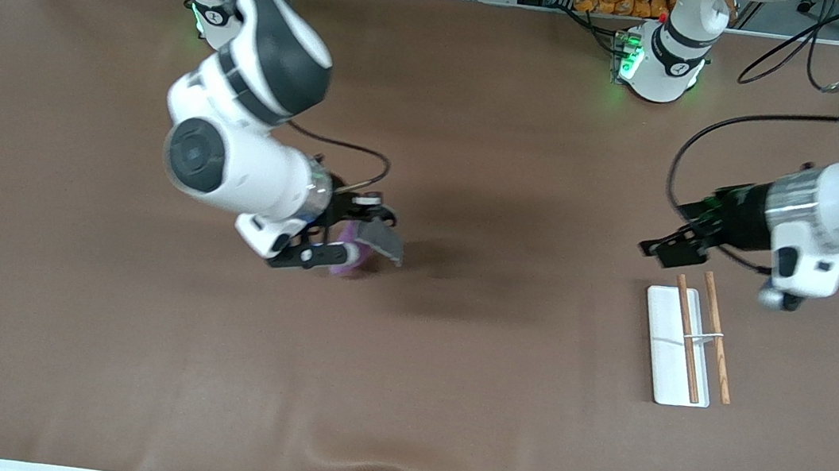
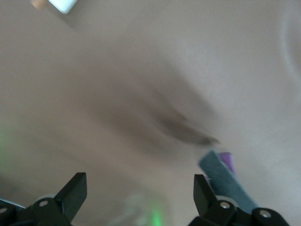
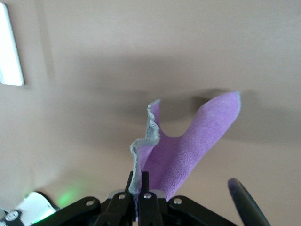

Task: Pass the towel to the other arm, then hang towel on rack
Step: 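Lift the towel with the right gripper while the left gripper approaches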

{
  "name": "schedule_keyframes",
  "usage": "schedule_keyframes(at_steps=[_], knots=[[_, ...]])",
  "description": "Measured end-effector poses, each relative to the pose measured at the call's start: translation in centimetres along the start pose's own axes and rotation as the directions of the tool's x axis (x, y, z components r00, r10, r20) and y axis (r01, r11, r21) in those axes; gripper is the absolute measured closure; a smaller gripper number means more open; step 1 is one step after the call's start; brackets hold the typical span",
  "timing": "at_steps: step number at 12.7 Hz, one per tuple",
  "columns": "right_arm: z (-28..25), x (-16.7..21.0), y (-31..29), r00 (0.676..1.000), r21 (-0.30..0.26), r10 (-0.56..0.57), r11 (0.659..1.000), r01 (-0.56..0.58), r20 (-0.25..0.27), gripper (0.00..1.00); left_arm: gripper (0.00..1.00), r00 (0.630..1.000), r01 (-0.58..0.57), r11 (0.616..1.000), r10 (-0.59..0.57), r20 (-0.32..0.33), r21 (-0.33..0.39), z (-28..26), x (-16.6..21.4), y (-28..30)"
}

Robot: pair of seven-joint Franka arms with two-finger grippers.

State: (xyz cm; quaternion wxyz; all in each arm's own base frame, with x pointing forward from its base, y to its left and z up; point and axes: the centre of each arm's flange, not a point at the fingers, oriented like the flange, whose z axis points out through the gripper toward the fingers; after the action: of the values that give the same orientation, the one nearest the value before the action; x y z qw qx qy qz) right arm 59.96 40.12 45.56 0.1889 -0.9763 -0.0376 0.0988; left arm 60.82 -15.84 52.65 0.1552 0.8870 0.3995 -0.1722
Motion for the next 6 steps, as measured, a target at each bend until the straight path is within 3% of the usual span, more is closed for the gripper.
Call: schedule_keyframes(at_steps=[3, 6], knots=[[0.4, -0.3, -1.7, 0.998, 0.024, 0.042, 0.999, -0.041, -0.038, 0.98, 0.0, 0.991, 0.107, 0.993, -0.104, 0.082, -0.042, 2.2, -0.7, 2.0], [0.6, -0.7, -3.1, 0.994, 0.087, 0.108, 0.991, -0.106, -0.025, 0.98, 0.0, 0.969, 0.173, 0.984, -0.164, 0.183, -0.033, 5.3, 0.1, 3.0]])
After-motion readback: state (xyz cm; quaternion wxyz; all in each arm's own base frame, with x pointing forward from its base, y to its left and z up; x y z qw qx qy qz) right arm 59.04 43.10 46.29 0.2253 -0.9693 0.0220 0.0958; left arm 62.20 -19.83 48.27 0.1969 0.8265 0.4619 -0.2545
